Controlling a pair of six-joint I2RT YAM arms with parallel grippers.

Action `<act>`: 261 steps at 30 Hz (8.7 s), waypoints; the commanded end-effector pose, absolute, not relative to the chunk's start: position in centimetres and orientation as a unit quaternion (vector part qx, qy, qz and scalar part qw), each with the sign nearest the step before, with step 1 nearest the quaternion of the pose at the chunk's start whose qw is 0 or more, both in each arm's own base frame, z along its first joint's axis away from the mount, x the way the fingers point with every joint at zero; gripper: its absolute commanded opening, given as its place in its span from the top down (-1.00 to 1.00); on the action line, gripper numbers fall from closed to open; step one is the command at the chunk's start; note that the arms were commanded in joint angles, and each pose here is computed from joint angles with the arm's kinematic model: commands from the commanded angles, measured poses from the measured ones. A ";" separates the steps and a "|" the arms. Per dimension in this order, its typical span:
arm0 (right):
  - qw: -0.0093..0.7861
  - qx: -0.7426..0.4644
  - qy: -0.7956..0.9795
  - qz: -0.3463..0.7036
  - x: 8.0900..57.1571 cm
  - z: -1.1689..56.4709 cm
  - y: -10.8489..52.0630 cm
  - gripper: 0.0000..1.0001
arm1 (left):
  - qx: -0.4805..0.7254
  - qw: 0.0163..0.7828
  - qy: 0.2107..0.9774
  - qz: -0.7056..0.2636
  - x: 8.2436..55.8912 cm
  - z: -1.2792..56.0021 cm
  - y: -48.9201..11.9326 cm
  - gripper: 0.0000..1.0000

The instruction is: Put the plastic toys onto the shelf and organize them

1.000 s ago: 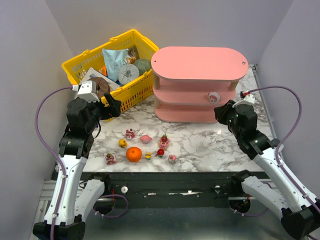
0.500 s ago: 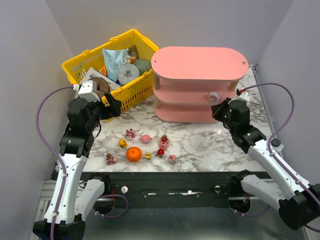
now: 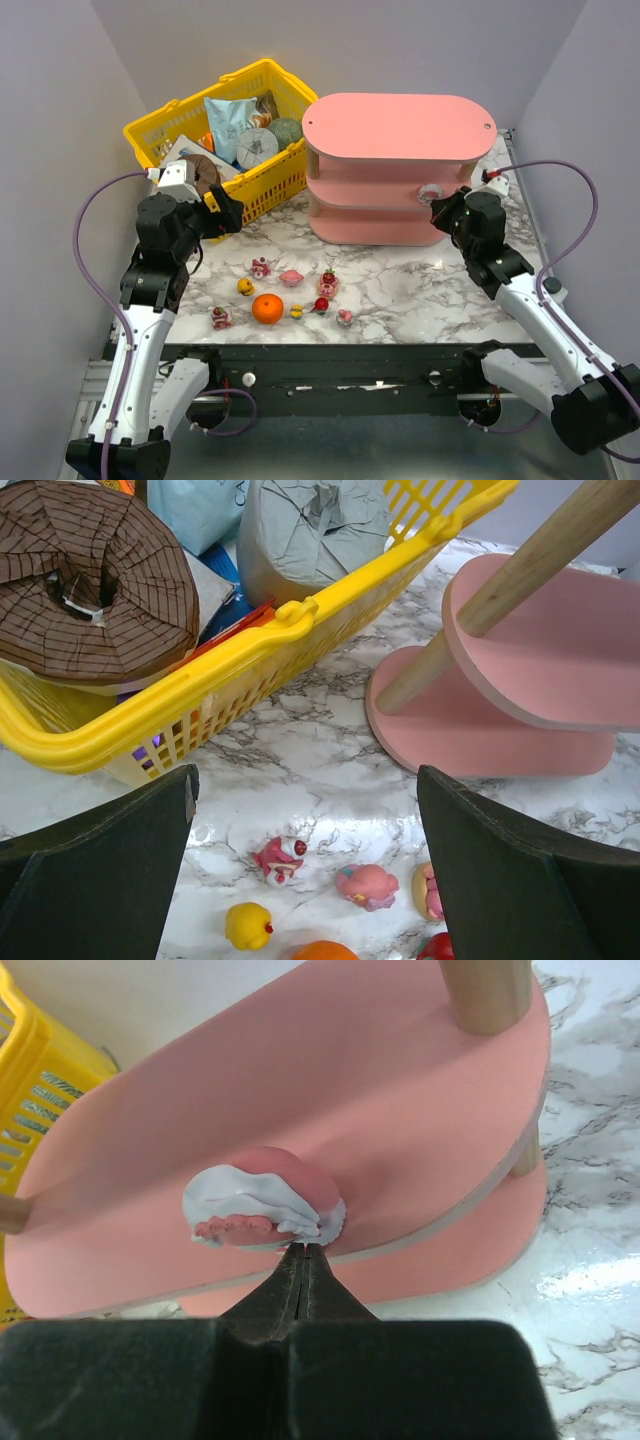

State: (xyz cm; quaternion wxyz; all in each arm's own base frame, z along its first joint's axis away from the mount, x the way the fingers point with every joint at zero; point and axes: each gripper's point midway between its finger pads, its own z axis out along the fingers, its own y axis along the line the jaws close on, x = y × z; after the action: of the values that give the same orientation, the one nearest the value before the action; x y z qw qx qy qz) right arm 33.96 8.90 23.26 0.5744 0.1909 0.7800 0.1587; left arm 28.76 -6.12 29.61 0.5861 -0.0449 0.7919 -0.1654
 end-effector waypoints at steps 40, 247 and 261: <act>0.699 -0.025 0.706 0.111 33.5 25.0 8.9 -0.93 | -0.034 0.585 0.789 -0.185 28.7 29.7 -6.8 -0.98; 0.394 -0.067 0.906 0.139 15.3 3.9 29.0 0.10 | -0.043 0.556 0.807 -0.195 29.2 26.6 -7.2 -0.98; 0.450 -0.192 0.864 0.122 19.6 5.3 25.8 0.27 | -0.042 0.556 0.806 -0.196 29.1 26.6 -7.3 -0.98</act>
State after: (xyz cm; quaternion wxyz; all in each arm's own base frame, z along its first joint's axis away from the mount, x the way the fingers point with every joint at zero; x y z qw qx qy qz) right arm 17.85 26.10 3.79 0.4197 -0.1436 0.8908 0.0989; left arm 29.09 -7.54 26.68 0.5534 -0.0434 0.8071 -0.2014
